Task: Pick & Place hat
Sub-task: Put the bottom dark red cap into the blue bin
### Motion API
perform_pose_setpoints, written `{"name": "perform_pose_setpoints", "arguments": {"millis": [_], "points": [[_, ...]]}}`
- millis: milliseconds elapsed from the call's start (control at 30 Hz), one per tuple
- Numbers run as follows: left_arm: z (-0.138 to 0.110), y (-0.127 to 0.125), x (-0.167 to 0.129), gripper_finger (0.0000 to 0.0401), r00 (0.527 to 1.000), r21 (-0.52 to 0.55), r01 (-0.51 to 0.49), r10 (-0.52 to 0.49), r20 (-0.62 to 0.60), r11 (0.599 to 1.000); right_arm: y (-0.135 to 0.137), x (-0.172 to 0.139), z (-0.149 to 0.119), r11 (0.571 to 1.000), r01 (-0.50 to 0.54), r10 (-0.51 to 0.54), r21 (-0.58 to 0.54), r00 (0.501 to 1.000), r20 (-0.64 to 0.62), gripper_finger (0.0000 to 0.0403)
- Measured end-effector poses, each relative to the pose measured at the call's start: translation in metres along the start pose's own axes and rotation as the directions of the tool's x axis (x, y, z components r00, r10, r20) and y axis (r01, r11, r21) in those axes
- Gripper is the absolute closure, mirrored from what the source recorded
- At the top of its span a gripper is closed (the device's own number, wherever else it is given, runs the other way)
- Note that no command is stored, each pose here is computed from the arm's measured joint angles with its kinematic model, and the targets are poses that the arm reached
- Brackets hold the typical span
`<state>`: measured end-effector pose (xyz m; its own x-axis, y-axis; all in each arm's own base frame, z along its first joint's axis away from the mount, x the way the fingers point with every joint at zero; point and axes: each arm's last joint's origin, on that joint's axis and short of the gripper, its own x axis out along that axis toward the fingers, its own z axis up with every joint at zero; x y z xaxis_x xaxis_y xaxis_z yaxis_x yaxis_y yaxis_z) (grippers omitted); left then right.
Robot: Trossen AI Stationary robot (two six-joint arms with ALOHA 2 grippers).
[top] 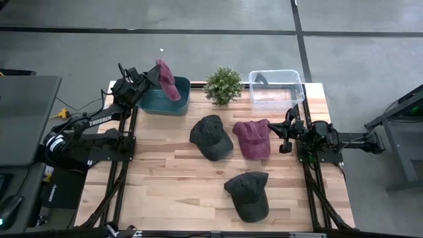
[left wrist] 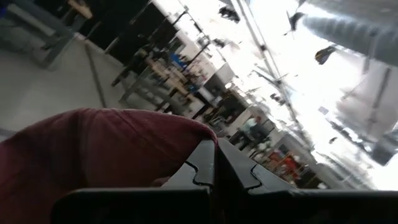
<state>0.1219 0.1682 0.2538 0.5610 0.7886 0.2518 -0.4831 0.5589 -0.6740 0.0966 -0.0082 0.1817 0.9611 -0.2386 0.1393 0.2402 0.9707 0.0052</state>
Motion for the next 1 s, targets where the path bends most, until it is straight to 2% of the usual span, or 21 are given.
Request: {"name": "perform_pose_setpoints", "arguments": {"millis": [233,400,567,700,833,1000], "points": [[-0.005,0.005,0.005,0.0401,1.000,-0.096,-0.004,0.004,0.000,0.995,0.000,0.000,0.000,1.000,-0.001,0.001,0.000,1.000,0.000,0.0402],[-0.017,0.005,0.009,0.0401,1.000,-0.112,-0.022,0.020,-0.017,0.994,0.000,0.000,0.000,1.000,0.000,0.000,0.000,1.000,0.000,0.0402],[-0.020,-0.002,0.012,0.0401,0.998,-0.137,0.058,-0.055,0.024,0.989,0.000,0.000,0.000,1.000,-0.001,0.001,0.000,1.000,0.000,0.0402],[-0.024,-0.003,0.013,0.0401,0.998,-0.202,0.055,-0.052,0.022,0.978,0.000,0.000,0.000,1.000,0.000,0.000,0.000,1.000,0.000,0.0402],[-0.031,-0.006,0.013,0.0401,0.998,-0.205,0.056,-0.057,0.001,0.977,0.000,0.000,0.000,1.000,0.000,0.000,0.000,1.000,0.000,0.0402],[-0.040,-0.003,0.014,0.0401,0.999,-0.196,0.009,-0.018,-0.048,0.981,0.000,0.000,0.000,1.000,0.000,0.000,0.000,1.000,0.000,0.0402]]}}
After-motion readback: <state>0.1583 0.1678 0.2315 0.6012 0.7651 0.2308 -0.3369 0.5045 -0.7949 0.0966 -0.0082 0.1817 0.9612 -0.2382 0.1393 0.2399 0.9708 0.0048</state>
